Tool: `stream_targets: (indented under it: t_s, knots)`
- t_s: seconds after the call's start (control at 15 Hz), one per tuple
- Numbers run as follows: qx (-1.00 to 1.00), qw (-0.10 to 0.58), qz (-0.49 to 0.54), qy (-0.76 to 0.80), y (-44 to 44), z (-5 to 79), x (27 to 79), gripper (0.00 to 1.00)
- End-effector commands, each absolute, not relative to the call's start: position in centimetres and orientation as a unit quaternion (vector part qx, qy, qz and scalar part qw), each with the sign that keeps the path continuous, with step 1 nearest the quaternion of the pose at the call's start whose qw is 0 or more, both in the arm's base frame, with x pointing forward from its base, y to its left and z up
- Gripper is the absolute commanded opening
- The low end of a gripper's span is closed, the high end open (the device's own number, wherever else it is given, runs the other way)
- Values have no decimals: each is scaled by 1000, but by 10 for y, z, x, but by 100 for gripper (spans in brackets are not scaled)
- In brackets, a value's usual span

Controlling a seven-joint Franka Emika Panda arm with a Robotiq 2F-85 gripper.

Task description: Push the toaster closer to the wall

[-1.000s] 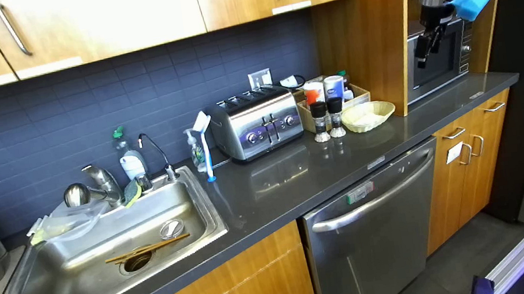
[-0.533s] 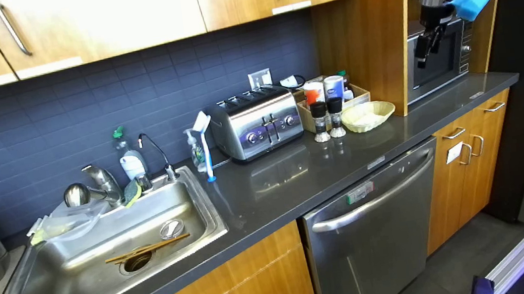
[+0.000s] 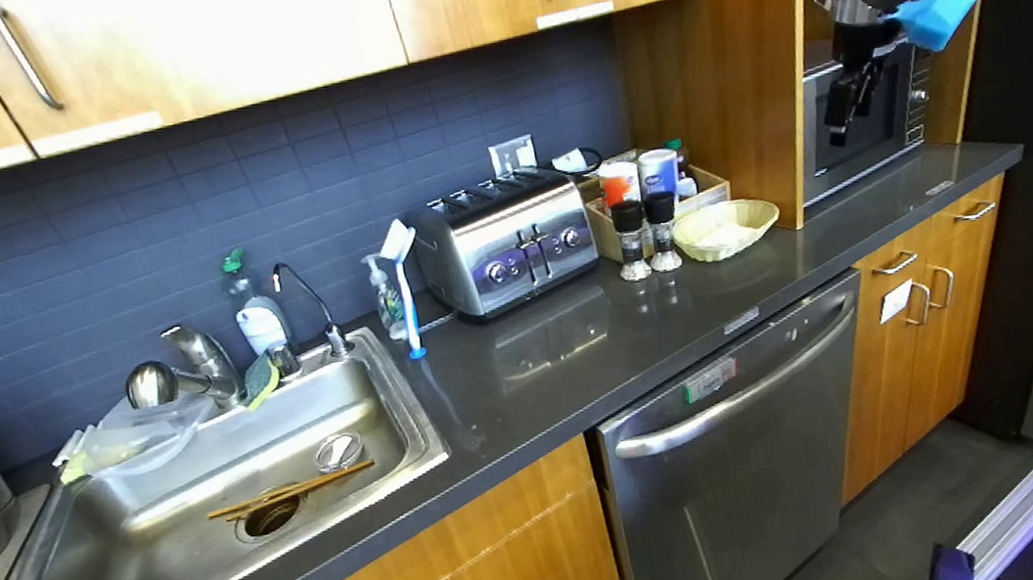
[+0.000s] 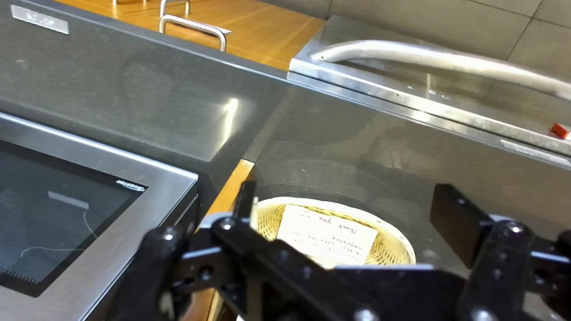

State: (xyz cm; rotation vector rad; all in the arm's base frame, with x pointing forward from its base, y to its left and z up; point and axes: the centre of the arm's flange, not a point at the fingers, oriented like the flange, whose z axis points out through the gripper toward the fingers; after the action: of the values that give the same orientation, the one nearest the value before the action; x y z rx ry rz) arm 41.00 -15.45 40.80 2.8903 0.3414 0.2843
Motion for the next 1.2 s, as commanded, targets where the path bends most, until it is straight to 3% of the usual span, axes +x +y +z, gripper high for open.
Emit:
stream_targets:
  t_s: [0.0, 0.53, 1.13]
  knots:
    - [979, 120, 85, 140, -149, 408, 385, 100]
    - [959, 151, 47, 235, -129, 396, 336, 100]
    - [914, 207, -68, 343, -102, 359, 323, 100]
